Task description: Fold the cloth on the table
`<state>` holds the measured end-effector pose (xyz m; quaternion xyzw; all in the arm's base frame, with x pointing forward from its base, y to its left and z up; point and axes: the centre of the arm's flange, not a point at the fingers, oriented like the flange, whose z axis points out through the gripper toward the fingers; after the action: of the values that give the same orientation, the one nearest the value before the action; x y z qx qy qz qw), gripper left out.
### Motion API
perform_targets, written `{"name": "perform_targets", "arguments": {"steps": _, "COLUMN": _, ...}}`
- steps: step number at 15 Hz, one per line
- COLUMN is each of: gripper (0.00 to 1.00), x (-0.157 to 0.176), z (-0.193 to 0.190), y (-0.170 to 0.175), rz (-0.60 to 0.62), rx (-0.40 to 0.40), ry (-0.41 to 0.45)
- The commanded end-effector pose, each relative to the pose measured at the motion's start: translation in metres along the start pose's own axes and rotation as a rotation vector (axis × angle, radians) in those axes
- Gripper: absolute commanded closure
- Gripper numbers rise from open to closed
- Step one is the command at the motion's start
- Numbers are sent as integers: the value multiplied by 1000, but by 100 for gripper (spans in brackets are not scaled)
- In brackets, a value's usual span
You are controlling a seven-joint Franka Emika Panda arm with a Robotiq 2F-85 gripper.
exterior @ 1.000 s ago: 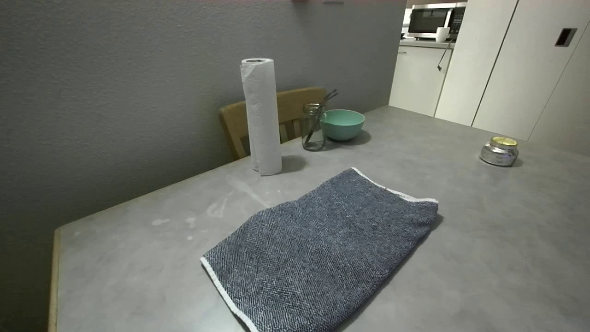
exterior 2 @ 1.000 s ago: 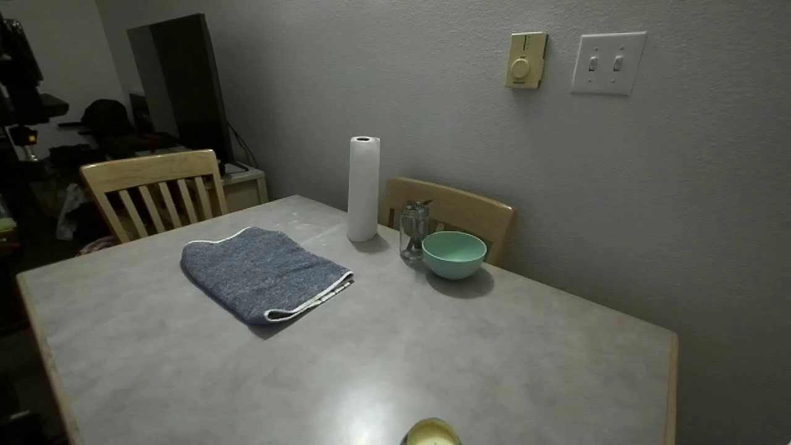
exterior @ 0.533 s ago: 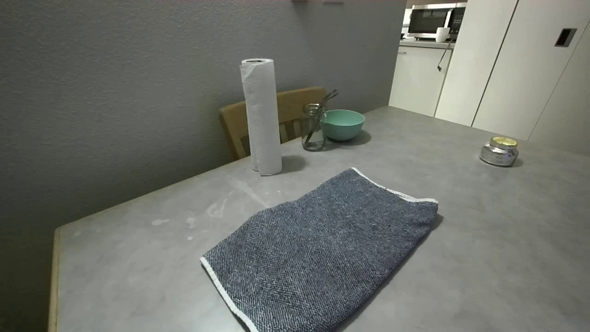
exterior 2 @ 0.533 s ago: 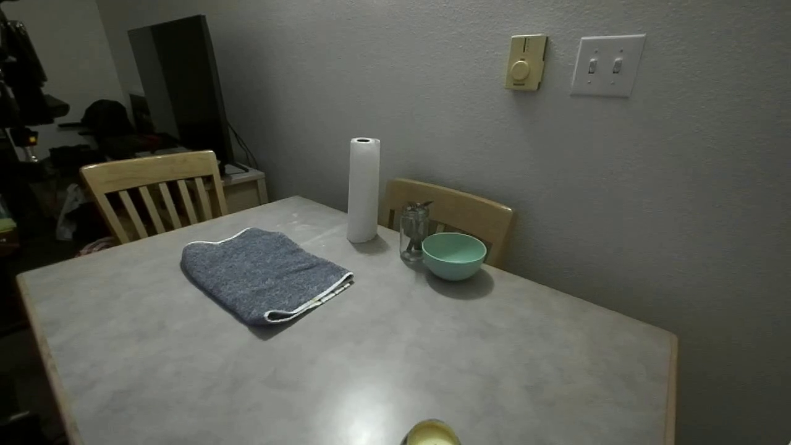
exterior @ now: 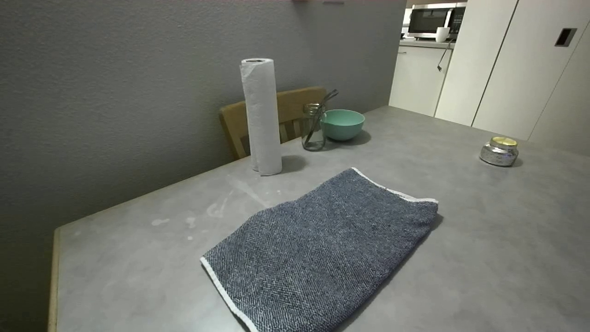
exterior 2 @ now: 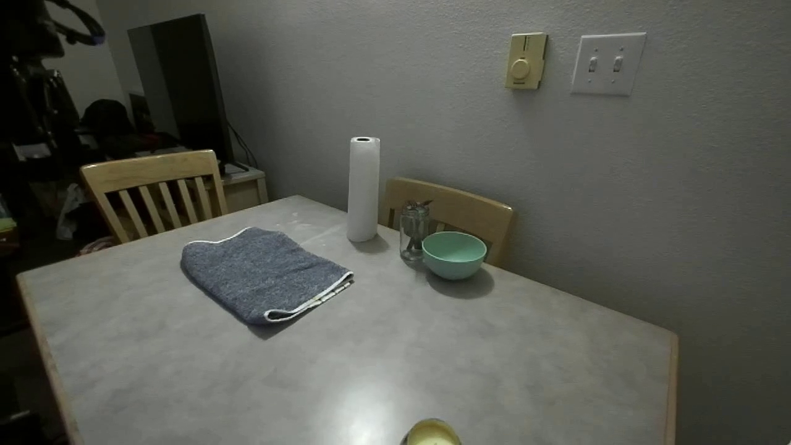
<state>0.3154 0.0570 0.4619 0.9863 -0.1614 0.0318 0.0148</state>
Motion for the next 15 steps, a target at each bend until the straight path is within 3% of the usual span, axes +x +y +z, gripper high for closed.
{"name": "perform_targets", "arguments": {"steps": 1, "gripper": 0, "x": 1, "z": 3, "y": -1, "rz": 0, "rx": 1, "ry": -8}}
{"name": "perform_targets", "arguments": {"steps": 7, "gripper": 0, "x": 3, "z": 10, "y": -3, "rz": 15, "rx": -15, "ry": 11}}
{"name": "perform_targets", "arguments": {"steps": 15, "gripper": 0, "x": 28, "z": 58, "y": 9, "rz": 62, "rx": -31, "ry": 22}}
